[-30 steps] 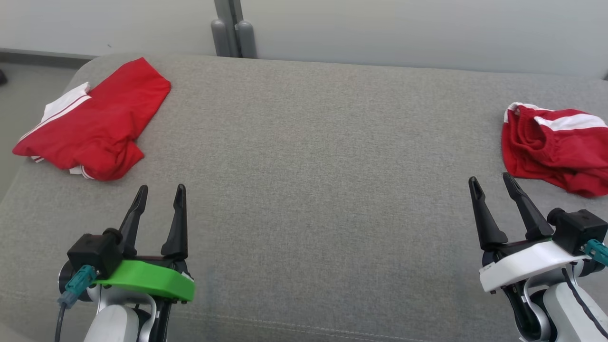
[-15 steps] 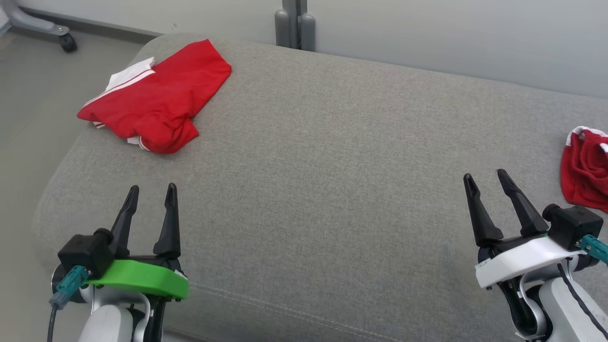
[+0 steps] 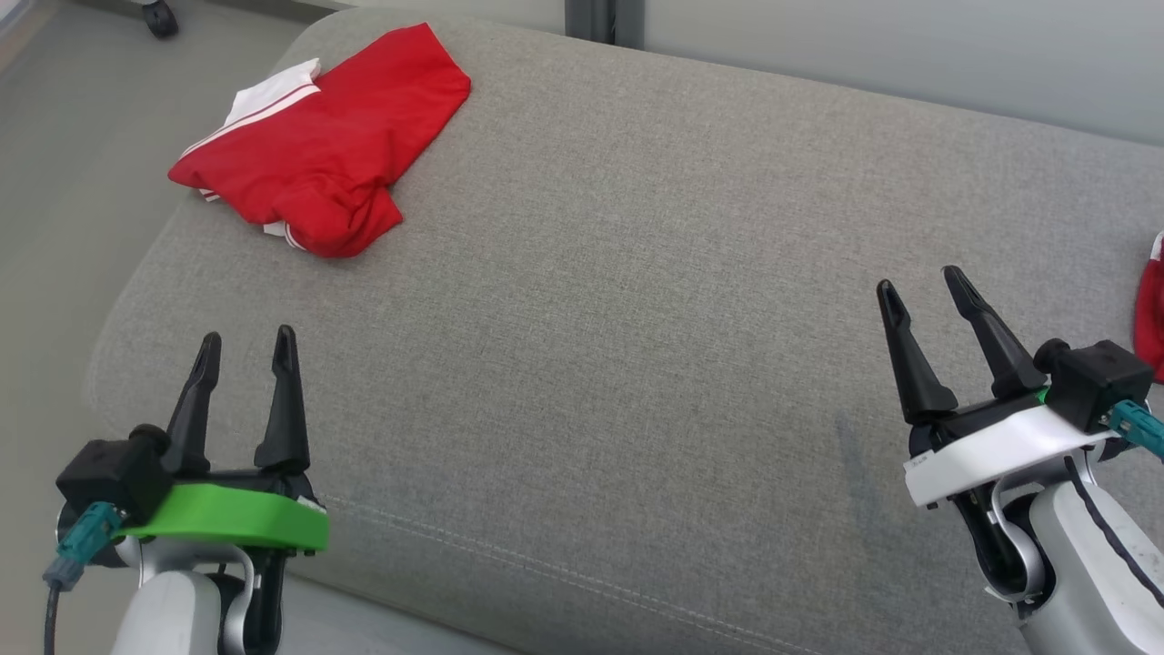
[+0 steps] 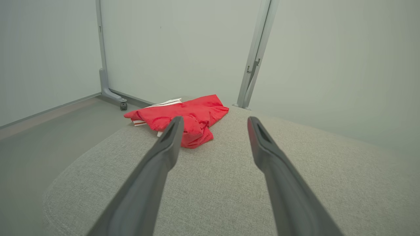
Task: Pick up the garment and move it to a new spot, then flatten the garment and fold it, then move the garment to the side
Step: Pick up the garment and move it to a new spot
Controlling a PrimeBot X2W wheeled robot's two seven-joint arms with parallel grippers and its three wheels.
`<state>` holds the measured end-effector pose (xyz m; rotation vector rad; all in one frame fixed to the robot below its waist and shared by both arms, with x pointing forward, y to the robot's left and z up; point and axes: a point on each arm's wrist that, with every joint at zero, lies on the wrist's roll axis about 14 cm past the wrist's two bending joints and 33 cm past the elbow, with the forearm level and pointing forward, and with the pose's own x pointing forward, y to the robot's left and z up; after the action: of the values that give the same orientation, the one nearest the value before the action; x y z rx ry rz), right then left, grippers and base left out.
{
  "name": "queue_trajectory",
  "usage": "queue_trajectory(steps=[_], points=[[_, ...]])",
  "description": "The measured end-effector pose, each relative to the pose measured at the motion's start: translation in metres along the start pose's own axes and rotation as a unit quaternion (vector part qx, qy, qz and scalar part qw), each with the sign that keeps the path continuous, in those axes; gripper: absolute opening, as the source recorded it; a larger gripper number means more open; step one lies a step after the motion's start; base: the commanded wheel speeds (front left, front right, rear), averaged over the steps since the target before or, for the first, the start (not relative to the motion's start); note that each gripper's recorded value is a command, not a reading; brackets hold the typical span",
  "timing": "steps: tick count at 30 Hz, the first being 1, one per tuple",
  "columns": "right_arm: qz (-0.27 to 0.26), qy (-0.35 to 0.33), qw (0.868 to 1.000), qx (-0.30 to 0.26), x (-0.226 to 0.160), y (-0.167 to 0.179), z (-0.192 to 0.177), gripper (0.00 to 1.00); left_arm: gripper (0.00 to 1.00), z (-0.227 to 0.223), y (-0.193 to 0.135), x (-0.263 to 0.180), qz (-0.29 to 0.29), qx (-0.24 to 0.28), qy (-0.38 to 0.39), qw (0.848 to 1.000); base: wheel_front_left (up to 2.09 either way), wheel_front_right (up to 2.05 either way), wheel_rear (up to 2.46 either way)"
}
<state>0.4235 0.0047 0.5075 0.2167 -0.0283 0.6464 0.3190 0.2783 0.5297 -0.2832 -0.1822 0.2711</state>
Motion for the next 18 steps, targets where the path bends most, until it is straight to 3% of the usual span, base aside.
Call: queue_trajectory(steps=[12,18], points=[[0.003,-0.003,1.000,0.004,0.017,-0.011,-0.006,1.00,1.00,0.061,-0.003,0.066,-0.040,0.062,-0.075,0.994,0.00,0.00,0.00],[0.004,-0.005,1.000,0.001,0.025,-0.018,-0.009,1.00,1.00,0.065,0.014,0.107,-0.024,0.059,-0.044,0.997,0.00,0.00,0.00]])
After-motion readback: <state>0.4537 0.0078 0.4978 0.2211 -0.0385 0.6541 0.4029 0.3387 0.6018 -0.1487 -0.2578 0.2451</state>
